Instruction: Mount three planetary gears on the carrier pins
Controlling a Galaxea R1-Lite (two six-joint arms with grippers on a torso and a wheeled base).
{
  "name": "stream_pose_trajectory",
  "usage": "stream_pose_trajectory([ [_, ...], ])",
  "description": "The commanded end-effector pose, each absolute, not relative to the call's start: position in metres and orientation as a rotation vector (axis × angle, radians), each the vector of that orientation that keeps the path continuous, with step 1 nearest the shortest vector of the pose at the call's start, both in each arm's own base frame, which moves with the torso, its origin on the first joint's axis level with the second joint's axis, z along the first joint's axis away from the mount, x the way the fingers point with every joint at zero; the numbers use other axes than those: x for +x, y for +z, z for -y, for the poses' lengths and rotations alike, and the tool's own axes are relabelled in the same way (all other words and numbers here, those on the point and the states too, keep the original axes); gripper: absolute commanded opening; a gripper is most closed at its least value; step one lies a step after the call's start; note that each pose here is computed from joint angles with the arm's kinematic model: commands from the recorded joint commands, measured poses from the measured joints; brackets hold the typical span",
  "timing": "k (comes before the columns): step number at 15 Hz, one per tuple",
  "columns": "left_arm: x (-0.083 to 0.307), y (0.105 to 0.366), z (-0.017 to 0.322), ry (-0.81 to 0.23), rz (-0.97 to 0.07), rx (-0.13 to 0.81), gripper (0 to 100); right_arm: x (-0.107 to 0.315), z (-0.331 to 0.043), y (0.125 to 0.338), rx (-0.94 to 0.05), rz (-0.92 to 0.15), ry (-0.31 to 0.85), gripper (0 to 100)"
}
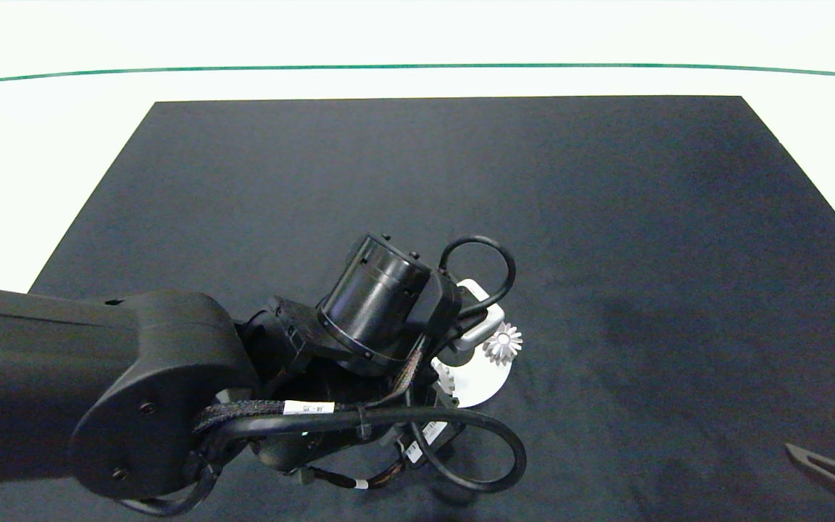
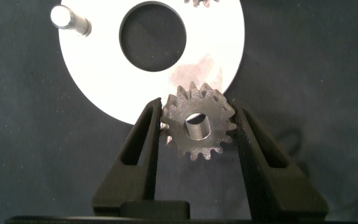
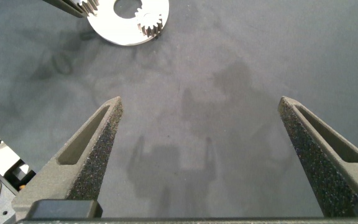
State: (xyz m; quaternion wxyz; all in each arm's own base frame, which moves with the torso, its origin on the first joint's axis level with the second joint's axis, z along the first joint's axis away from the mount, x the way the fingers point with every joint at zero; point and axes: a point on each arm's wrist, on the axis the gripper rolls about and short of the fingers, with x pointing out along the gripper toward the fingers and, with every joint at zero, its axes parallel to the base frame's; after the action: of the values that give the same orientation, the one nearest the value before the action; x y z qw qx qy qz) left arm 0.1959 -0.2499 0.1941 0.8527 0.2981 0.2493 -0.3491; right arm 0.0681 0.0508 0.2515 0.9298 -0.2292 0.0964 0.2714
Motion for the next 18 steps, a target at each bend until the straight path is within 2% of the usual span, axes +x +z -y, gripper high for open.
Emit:
stream_pose_trajectory([
  [1, 0.1990, 0.1943, 0.2512, -0.728, -0.523, 0.628, 19, 0.0684, -0.0511, 0.2513, -0.473, -0.199, 0.556, 100],
  [18, 0.2030, 0.1928, 0.2498, -0.715, -0.529, 0.627, 19, 0.0678, -0.0506, 0.2510, -0.473, -0.199, 0.557, 100],
])
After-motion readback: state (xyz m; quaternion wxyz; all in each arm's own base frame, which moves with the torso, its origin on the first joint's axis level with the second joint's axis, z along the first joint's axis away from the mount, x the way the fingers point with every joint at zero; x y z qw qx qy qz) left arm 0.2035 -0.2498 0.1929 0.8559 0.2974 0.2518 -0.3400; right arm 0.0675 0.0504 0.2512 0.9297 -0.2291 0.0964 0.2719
